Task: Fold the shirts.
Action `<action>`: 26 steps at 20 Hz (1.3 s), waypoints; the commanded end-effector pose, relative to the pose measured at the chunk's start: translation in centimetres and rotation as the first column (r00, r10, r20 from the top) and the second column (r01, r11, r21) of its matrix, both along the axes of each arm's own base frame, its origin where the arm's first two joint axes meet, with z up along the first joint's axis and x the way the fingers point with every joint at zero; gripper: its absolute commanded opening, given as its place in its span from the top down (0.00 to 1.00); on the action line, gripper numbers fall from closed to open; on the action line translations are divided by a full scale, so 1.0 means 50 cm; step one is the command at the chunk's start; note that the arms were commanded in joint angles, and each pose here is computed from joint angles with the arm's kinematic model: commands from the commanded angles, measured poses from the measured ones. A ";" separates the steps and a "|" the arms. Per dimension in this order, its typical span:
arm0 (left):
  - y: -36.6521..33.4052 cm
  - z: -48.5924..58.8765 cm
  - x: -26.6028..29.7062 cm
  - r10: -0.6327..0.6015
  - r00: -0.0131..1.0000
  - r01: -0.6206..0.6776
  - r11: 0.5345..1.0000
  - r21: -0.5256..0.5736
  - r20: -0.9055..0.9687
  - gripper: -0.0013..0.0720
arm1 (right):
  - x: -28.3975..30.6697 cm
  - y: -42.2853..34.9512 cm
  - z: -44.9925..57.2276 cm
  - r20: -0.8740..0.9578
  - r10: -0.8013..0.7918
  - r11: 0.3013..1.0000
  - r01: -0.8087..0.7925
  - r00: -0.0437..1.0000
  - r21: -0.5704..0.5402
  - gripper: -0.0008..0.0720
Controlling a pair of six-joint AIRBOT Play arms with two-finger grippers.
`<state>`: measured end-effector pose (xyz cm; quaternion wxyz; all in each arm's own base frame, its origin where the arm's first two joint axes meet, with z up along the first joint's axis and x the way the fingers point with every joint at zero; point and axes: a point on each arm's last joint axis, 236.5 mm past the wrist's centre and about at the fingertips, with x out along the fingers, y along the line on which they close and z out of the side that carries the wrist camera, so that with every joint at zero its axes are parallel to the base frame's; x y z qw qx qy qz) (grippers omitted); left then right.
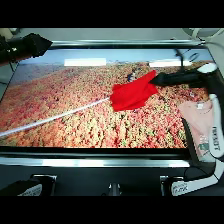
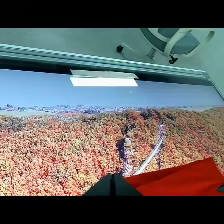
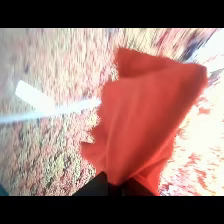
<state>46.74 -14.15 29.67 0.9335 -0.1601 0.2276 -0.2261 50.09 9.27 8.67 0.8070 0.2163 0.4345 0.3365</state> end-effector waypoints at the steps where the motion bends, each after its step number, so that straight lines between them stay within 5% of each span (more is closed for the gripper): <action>1: 0.004 -0.002 0.009 0.014 1.000 -0.014 1.000 -0.004 0.014 0.95 | -0.056 -0.179 0.129 0.069 -0.152 0.986 0.156 0.986 -0.063 0.97; 13: -0.022 -0.024 0.002 -0.038 0.999 0.037 0.998 0.053 0.024 0.95 | -0.375 -0.548 0.219 -0.037 -0.575 0.797 0.549 0.817 -0.252 0.97; 18: -0.027 -0.024 0.000 -0.046 0.999 0.044 0.997 0.058 0.027 0.95 | -0.562 -0.633 0.145 -0.196 -0.724 0.629 0.517 0.661 -0.581 0.97; 20: -0.029 -0.024 0.000 -0.048 0.998 0.046 0.997 0.058 0.027 0.95 | -0.597 -0.649 0.107 -0.229 -0.780 0.575 0.524 0.582 -0.628 0.97; 26: -0.032 -0.025 -0.002 -0.052 0.998 0.050 0.997 0.058 0.025 0.95 | -0.656 -0.563 -0.114 -0.419 -0.802 0.596 0.552 0.425 -0.582 0.97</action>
